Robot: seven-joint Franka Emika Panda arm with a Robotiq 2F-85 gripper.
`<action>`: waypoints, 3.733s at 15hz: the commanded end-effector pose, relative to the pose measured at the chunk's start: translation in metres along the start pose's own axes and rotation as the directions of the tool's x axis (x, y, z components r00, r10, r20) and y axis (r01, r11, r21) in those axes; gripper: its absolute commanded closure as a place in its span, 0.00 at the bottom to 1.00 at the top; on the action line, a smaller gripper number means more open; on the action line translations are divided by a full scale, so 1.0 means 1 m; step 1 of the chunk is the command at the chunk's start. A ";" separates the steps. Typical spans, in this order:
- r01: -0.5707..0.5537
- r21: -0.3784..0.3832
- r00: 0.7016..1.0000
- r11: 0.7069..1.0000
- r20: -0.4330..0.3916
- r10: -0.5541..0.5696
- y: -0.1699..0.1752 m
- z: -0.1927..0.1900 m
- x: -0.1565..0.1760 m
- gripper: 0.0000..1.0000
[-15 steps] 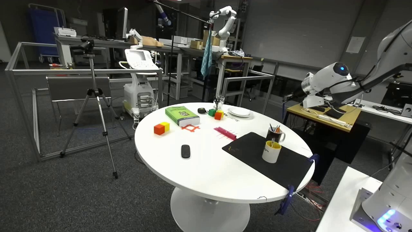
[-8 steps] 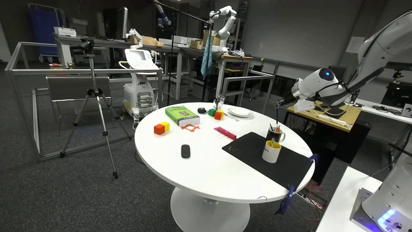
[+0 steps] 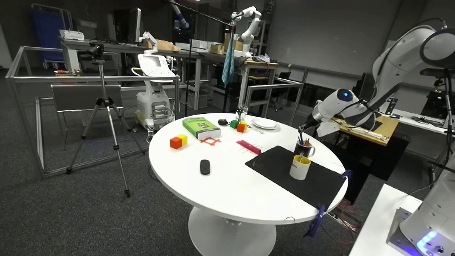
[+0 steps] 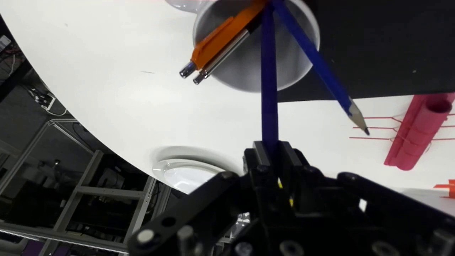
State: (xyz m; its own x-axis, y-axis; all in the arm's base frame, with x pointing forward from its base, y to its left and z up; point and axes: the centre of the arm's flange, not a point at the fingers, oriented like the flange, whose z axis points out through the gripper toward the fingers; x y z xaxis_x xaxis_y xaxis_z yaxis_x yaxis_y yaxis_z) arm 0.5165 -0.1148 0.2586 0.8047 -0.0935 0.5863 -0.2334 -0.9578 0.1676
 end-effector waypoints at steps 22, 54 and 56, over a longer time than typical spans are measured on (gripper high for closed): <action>0.018 0.034 0.999 0.999 -0.044 -0.017 0.013 -0.015 0.014 0.00; -0.127 -0.097 0.977 0.987 0.161 0.141 -0.013 -0.123 0.031 0.00; -0.161 -0.096 0.965 0.982 0.192 0.177 -0.018 -0.129 0.036 0.00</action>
State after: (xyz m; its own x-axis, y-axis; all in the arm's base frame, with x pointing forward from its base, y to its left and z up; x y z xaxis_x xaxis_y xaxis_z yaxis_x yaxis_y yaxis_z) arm 0.4773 -0.0707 0.3450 0.8375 -0.2823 0.4679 -0.3929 -0.9062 0.1565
